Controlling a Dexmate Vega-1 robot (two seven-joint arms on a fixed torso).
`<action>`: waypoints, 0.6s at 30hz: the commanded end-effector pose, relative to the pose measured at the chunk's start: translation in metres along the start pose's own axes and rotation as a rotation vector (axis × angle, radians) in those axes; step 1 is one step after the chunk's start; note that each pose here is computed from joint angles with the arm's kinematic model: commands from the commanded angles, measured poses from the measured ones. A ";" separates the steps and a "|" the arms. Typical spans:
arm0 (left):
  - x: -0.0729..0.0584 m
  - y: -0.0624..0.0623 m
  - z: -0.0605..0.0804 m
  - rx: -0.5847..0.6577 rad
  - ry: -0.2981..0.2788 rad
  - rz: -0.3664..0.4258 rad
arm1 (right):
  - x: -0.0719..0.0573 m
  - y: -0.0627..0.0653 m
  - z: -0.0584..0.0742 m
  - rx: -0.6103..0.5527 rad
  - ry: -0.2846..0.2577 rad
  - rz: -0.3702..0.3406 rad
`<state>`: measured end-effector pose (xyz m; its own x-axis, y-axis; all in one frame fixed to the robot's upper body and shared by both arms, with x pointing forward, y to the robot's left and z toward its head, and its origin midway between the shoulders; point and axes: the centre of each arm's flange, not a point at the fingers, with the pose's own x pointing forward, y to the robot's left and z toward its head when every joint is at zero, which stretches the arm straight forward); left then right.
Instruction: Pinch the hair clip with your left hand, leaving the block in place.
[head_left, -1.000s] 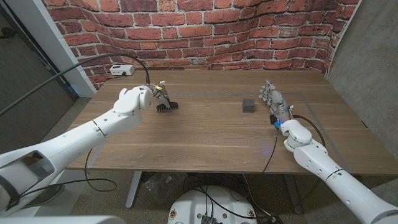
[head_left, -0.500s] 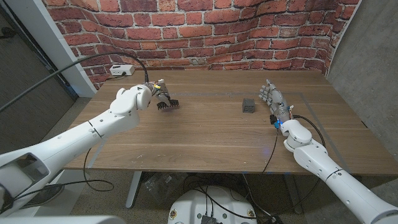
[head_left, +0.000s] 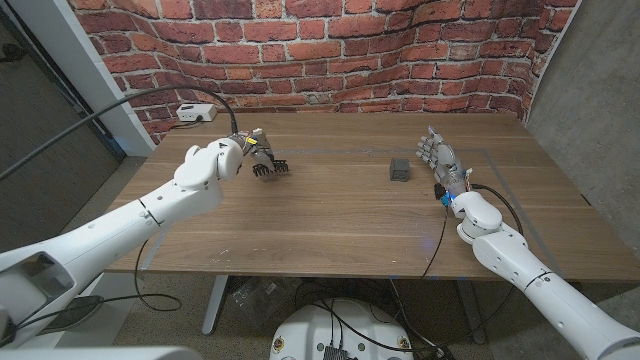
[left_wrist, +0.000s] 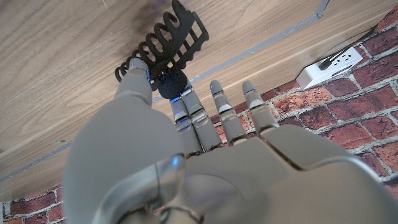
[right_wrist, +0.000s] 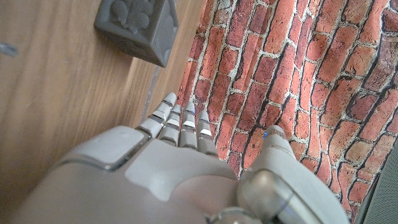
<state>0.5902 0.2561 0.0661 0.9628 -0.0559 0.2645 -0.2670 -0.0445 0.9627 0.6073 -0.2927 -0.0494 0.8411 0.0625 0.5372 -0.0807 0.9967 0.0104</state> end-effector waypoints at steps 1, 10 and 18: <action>-0.002 -0.003 0.000 -0.028 -0.003 0.029 | 0.000 0.000 0.001 0.000 0.000 -0.001; -0.001 -0.004 0.002 -0.022 -0.008 0.034 | 0.000 0.000 0.001 0.002 -0.001 -0.003; -0.001 -0.002 0.004 -0.011 -0.012 0.033 | 0.000 0.000 0.000 0.005 0.003 -0.005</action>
<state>0.5898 0.2551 0.0629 0.9547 -0.0621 0.2911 -0.2928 -0.0209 0.9559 0.6068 -0.2928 -0.0487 0.8411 0.0608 0.5375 -0.0793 0.9968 0.0114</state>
